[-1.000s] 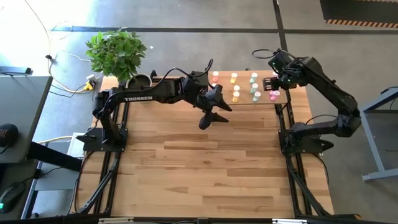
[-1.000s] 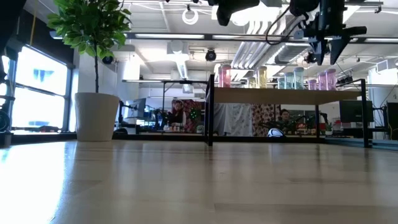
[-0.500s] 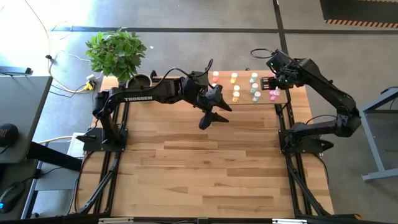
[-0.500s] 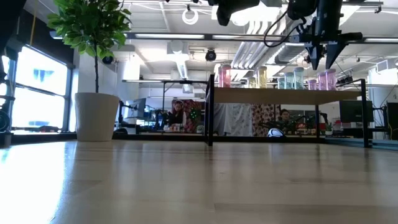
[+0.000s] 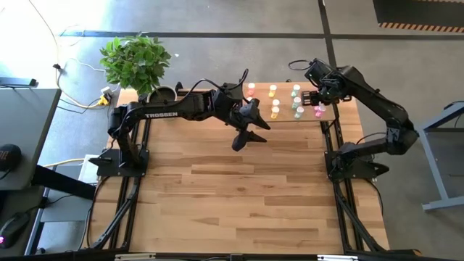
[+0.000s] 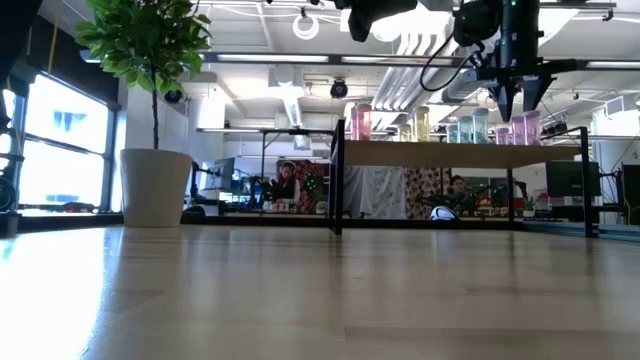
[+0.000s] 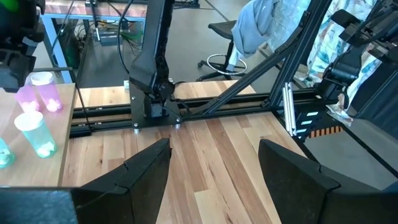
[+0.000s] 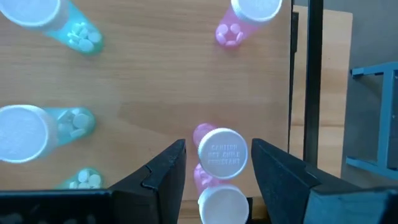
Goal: Pick and place medicine bottles onto shelf by color
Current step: Adjust the purple pill bottles on the shelf
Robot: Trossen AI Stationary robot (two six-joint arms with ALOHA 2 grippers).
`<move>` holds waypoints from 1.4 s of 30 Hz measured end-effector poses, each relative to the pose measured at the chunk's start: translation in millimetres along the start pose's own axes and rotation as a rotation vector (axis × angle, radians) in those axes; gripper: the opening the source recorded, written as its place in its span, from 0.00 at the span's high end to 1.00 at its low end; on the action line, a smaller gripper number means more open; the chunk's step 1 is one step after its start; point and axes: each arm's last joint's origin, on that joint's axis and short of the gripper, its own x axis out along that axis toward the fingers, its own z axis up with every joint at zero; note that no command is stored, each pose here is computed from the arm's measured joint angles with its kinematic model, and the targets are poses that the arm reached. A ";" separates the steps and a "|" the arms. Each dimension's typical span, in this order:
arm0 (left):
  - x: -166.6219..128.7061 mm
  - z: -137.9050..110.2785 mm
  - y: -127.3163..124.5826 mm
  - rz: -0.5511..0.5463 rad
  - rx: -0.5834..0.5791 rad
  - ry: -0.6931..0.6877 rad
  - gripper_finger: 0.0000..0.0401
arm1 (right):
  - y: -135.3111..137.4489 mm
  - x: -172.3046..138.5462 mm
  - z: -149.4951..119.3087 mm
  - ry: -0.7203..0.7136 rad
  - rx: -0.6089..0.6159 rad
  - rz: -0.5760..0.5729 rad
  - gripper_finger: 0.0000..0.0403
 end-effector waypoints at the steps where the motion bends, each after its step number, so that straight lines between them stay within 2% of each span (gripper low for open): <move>1: 0.0 0.0 0.0 0.000 0.000 0.000 0.41 | 0.2 0.5 -0.2 0.007 0.000 -0.002 0.57; 19: 0.1 -0.1 0.1 0.000 0.000 0.000 0.41 | 0.4 1.3 0.3 0.005 0.017 -0.013 0.69; 29: 0.1 -0.1 0.0 -0.001 0.000 0.000 0.41 | -0.3 1.9 5.2 -0.043 0.046 -0.020 0.70; 42: 0.3 -0.1 0.1 -0.001 0.000 0.000 0.41 | -4.6 3.4 8.0 -0.034 0.089 -0.017 0.70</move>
